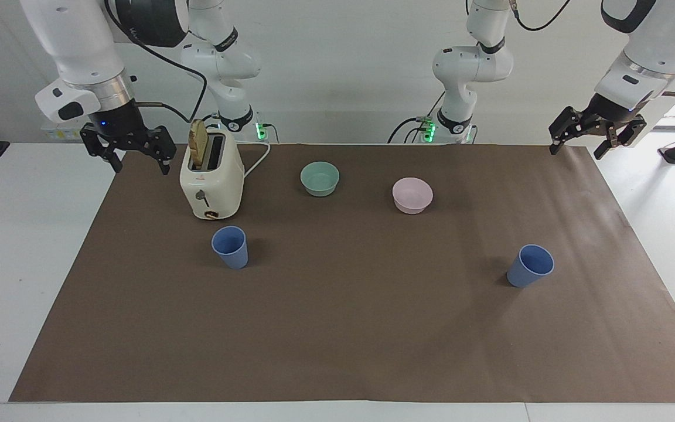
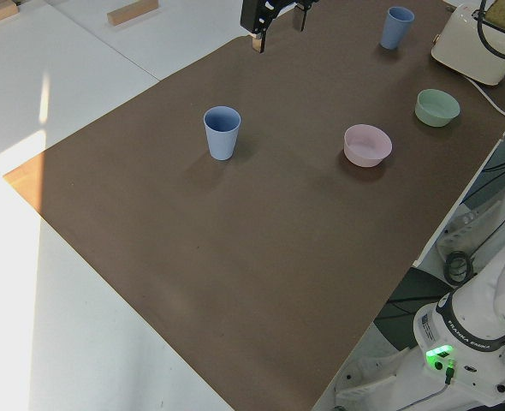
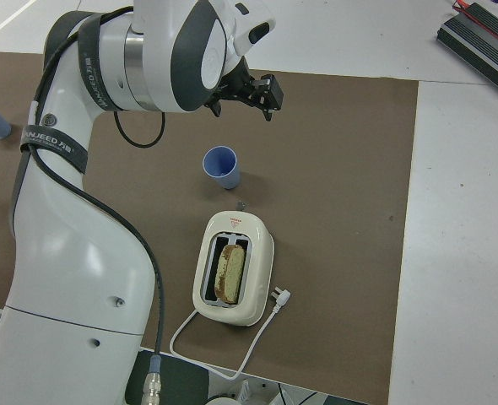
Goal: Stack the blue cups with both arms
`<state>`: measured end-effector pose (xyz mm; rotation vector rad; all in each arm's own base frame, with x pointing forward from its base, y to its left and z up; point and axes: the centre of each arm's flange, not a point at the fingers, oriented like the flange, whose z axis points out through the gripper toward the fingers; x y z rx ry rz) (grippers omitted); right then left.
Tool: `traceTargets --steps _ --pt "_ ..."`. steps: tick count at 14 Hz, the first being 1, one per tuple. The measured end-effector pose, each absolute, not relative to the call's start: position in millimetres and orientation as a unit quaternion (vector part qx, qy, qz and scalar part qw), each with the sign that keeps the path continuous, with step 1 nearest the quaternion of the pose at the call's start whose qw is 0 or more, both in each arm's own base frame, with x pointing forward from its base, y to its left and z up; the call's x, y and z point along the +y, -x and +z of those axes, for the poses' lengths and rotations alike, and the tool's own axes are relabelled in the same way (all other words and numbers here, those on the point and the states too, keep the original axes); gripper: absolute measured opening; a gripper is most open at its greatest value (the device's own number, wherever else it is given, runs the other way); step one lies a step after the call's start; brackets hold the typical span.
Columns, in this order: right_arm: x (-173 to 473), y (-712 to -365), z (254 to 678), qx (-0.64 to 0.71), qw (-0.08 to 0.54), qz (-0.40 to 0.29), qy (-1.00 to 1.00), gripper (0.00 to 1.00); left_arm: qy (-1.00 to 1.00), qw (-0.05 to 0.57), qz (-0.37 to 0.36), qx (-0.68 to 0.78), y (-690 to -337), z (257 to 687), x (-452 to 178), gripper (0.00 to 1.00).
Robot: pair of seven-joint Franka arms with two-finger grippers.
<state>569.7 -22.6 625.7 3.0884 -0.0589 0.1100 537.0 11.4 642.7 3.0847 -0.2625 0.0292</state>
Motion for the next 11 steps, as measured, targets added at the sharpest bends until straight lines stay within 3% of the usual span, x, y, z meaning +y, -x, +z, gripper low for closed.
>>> traceTargets --steps 11 --pt "-17.7 -569.8 624.4 -0.015 0.024 0.034 -0.999 1.00 -0.996 0.023 0.009 -0.085 -536.9 642.6 11.5 1.00"
